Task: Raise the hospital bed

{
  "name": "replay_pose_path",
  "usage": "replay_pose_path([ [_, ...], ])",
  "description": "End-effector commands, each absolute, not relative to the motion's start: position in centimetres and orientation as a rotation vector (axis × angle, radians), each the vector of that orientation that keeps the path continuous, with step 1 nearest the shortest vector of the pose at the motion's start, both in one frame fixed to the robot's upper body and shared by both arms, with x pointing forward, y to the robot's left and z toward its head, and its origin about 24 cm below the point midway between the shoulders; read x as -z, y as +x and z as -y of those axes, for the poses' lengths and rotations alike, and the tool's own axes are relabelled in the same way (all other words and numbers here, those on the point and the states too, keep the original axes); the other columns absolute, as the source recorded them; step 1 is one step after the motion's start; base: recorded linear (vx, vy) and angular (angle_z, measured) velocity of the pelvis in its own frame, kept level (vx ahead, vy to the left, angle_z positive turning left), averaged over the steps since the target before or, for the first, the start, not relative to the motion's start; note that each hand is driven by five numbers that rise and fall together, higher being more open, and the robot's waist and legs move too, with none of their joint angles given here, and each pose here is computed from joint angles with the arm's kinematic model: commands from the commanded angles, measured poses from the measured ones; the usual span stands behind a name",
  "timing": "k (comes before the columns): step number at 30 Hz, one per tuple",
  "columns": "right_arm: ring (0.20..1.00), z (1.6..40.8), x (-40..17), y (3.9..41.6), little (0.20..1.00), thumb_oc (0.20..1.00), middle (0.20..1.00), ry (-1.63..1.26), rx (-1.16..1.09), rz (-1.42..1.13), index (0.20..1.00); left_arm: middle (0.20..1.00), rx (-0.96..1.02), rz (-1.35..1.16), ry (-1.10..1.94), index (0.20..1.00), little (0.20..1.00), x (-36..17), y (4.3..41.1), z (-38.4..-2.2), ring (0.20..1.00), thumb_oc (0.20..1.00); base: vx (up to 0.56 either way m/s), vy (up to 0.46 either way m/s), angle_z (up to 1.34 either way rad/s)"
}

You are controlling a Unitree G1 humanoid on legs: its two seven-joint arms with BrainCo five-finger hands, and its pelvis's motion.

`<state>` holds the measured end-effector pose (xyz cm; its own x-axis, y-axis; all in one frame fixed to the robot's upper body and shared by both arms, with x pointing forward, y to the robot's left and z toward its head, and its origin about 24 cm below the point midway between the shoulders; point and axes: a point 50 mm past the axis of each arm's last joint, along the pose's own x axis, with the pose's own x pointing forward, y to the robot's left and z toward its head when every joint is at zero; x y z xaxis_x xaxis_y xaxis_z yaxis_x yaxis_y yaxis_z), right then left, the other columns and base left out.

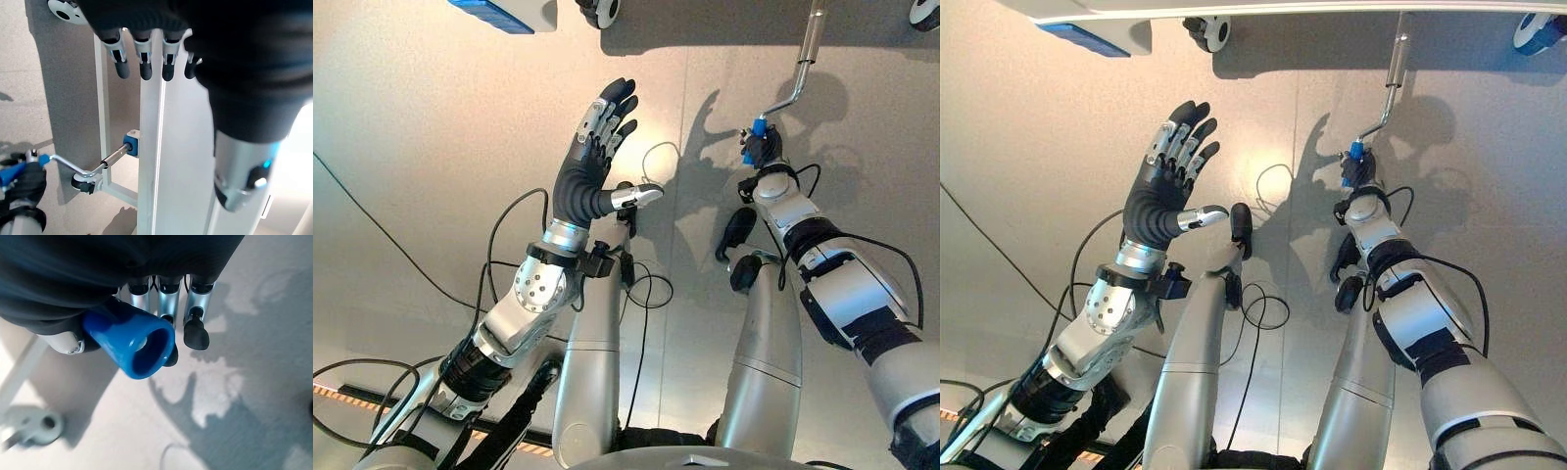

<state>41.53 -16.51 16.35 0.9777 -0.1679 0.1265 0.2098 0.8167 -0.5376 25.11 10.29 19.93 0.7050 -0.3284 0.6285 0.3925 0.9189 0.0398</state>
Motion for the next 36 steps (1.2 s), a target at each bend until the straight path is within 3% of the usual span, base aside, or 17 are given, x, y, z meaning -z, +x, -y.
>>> replay_pose_path([
  [1,0.200,3.5,-14.4,39.0,0.200,0.200,0.200,-0.617,-0.260,0.229,0.200,1.000,0.398,0.772,-0.162,1.000,1.000,-21.1,23.3,-10.8,1.000,1.000,0.00,0.000,0.00],
  [9,0.200,-0.9,-17.2,35.6,0.200,0.200,0.200,-0.517,-0.487,0.444,0.200,1.000,0.395,0.771,-0.140,1.000,1.000,-20.9,23.0,-11.2,1.000,1.000,0.00,0.002,-0.02],
  [15,0.200,-0.9,-19.7,33.6,0.200,0.200,0.200,-0.337,-0.575,0.557,0.200,1.000,0.393,0.763,-0.117,1.000,1.000,-20.7,22.9,-11.6,1.000,1.000,0.00,0.001,-0.01],
  [22,0.200,4.5,-24.0,30.7,0.200,0.200,0.200,-0.102,-0.546,0.779,0.200,1.000,0.384,0.772,-0.064,1.000,1.000,-20.5,22.5,-12.1,1.000,1.000,0.00,0.000,0.00],
  [36,0.200,12.7,-25.4,27.8,0.200,0.200,0.200,0.164,-0.311,0.917,0.200,1.000,0.377,0.797,-0.037,1.000,1.000,-20.9,21.7,-13.3,1.000,1.000,0.00,0.001,-0.02],
])
